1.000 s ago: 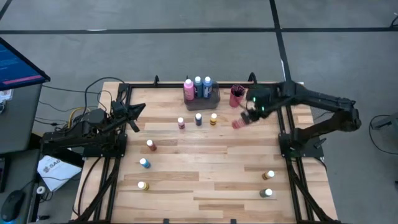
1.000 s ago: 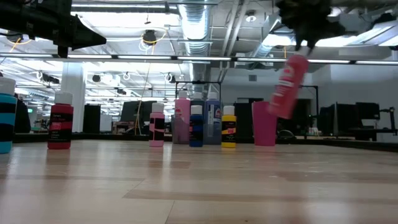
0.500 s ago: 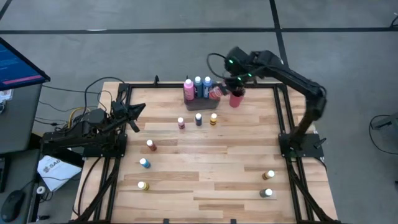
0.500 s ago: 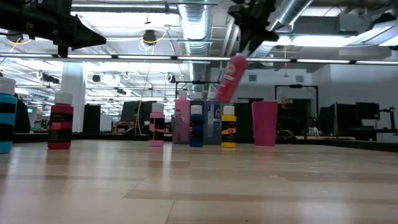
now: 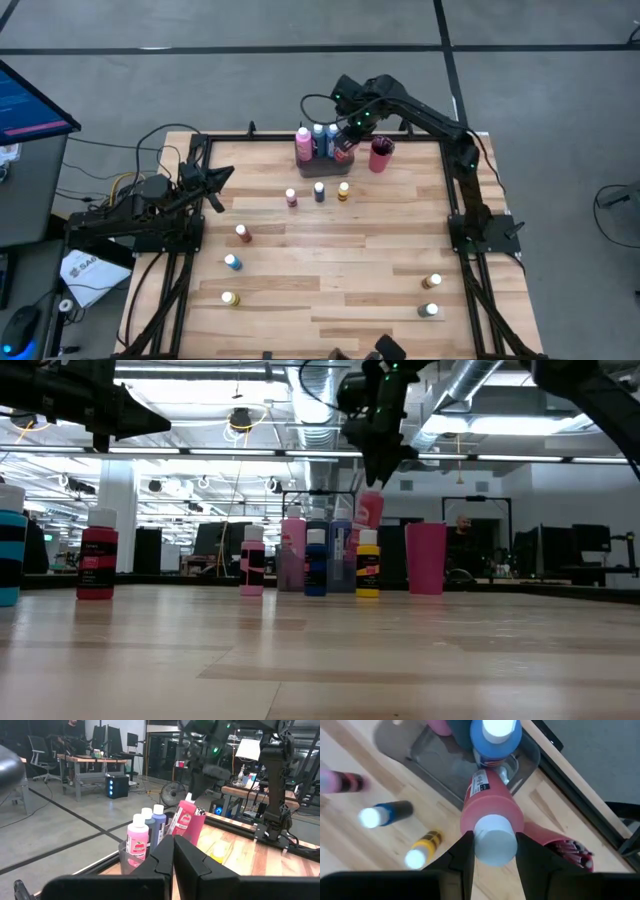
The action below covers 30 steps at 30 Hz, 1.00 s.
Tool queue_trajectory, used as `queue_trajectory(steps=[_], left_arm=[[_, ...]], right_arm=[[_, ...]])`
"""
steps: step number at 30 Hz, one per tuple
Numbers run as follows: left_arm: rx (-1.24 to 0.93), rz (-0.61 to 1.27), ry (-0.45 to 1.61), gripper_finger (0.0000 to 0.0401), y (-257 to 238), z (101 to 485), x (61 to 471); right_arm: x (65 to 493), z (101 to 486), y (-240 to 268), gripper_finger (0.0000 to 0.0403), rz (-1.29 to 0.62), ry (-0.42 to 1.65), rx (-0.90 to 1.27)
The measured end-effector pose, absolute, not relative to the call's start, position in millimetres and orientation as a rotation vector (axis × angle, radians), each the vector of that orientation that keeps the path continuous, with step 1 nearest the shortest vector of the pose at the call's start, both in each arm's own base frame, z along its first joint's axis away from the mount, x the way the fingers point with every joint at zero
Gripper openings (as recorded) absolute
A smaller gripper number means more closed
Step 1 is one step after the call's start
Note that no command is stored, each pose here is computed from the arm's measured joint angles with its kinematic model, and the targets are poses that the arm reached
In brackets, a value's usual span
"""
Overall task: Pick & Place Paint Supplies
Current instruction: Put the pink paint bottle into the gray bin, then put the orange paint bottle into the gray bin
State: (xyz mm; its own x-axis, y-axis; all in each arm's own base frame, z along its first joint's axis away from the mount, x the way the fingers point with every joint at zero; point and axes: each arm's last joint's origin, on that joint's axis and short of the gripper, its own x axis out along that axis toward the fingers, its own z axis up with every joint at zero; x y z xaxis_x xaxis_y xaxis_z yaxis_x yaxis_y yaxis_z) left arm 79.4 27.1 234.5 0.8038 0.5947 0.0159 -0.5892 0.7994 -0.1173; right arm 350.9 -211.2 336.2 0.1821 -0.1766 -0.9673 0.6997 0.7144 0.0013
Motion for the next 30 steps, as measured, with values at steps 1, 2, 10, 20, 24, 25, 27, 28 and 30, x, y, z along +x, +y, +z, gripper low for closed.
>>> queue_trajectory(steps=[1, 2, 10, 20, 24, 25, 27, 28, 30], left_arm=[[-0.109, 0.635, -0.053, 0.0002, 27.1, 234.5, 79.4], [-0.108, 0.635, -0.053, 0.0002, 27.1, 234.5, 79.4], [-0.108, 0.635, -0.053, 0.0002, 27.1, 234.5, 79.4], [-0.109, 0.635, -0.053, 0.0002, 27.1, 234.5, 79.4], [-0.109, 0.635, -0.053, 0.0002, 27.1, 234.5, 79.4], [-0.109, 0.635, -0.053, 0.0002, 27.1, 234.5, 79.4], [-0.108, 0.635, -0.053, 0.0002, 27.1, 234.5, 79.4], [-0.108, 0.635, -0.053, 0.0002, 27.1, 234.5, 79.4], [-0.108, 0.635, -0.053, 0.0002, 27.1, 234.5, 79.3]], right_arm=[[352.7, 332.5, -212.6, 0.0108, -0.661, 1.255, 0.501], [354.1, 329.6, -213.7, 0.0108, -0.668, 1.262, 0.496], [364.4, 310.5, -222.2, 0.0108, -0.674, 1.296, 0.463], [368.3, 312.8, -228.8, 0.0116, -0.730, 1.213, 0.455], [369.6, 313.4, -229.5, 0.0135, -0.731, 1.195, 0.454], [370.3, 313.7, -230.0, 0.0139, -0.732, 1.185, 0.452], [371.5, 314.4, -230.7, 0.0144, -0.734, 1.169, 0.449], [371.6, 314.9, -230.8, 0.0145, -0.733, 1.163, 0.448], [372.4, 315.3, -231.3, 0.0145, -0.733, 1.153, 0.447]])
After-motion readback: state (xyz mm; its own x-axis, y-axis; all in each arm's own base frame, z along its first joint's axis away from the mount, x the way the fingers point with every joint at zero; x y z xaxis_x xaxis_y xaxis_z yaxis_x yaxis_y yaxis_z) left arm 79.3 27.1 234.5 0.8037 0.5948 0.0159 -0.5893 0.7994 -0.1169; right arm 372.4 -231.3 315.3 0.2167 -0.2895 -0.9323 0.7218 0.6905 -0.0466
